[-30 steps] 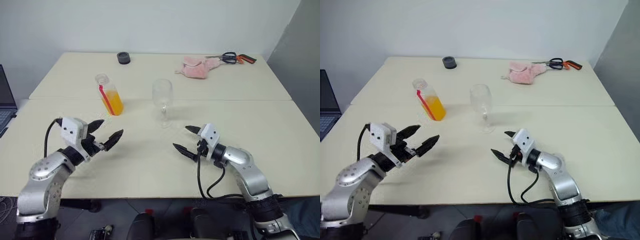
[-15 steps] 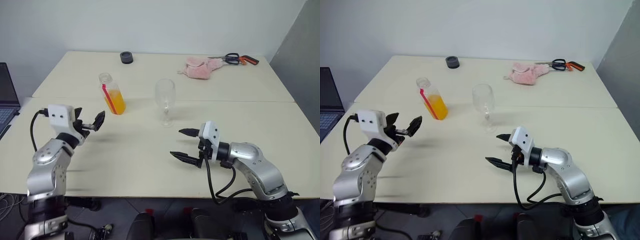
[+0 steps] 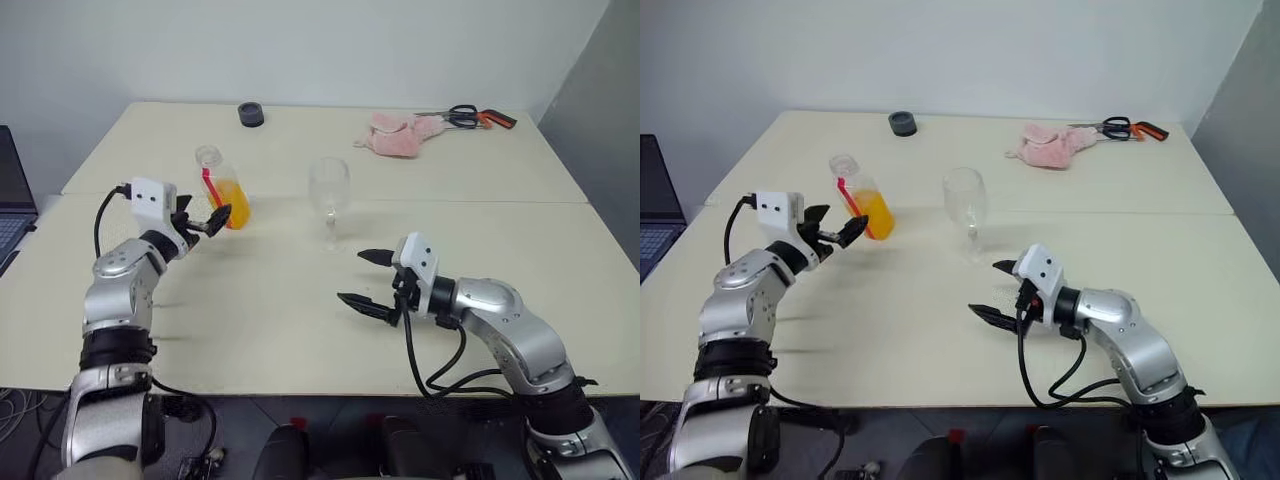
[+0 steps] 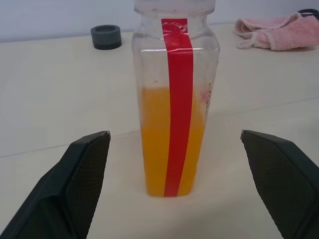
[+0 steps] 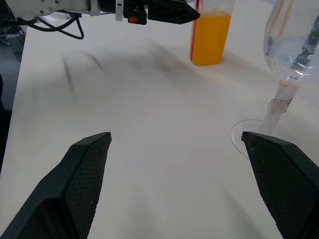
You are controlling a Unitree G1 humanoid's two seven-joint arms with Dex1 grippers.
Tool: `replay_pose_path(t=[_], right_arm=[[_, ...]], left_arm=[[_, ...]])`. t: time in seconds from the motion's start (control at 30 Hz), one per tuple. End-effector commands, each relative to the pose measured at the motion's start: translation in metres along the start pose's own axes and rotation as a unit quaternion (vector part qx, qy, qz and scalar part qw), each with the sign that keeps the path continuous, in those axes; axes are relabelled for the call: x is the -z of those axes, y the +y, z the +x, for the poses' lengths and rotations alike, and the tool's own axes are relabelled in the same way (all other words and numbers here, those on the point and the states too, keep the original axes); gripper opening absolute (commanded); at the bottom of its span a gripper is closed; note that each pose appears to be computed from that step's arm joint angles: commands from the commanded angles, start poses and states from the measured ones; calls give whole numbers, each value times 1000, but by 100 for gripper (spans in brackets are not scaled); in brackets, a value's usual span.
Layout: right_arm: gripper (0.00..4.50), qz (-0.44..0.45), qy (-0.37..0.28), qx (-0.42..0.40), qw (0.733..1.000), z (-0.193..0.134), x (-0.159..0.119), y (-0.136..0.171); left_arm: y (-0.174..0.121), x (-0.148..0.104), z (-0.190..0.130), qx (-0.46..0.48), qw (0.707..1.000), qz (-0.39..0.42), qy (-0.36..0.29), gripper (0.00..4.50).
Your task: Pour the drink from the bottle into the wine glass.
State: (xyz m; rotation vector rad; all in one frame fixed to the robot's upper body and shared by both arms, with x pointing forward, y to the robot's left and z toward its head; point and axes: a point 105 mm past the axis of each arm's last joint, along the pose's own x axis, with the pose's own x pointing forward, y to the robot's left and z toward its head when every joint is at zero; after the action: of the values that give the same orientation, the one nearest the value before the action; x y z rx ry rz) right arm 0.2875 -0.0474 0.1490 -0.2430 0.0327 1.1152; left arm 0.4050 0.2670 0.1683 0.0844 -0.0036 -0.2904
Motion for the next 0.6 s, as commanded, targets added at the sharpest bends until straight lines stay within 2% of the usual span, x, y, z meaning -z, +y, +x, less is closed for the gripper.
replay_pose_path(t=[0.03,0.4,0.5,0.6], right_arm=[[447,-16,-25,1,1000,-2,-17,1],[447,-13,-31,9,999,-1,-18,1],[450,-13,-32,8,999,0,-18,2],[450,-12,-33,8,999,0,-18,3]], left_arm=[[1,-18,7,12,999,19,-23,450],[8,-30,29,6,999,17,-29,450],[8,-30,33,6,999,14,-29,392],[9,-31,34,5,999,6,-32,301]])
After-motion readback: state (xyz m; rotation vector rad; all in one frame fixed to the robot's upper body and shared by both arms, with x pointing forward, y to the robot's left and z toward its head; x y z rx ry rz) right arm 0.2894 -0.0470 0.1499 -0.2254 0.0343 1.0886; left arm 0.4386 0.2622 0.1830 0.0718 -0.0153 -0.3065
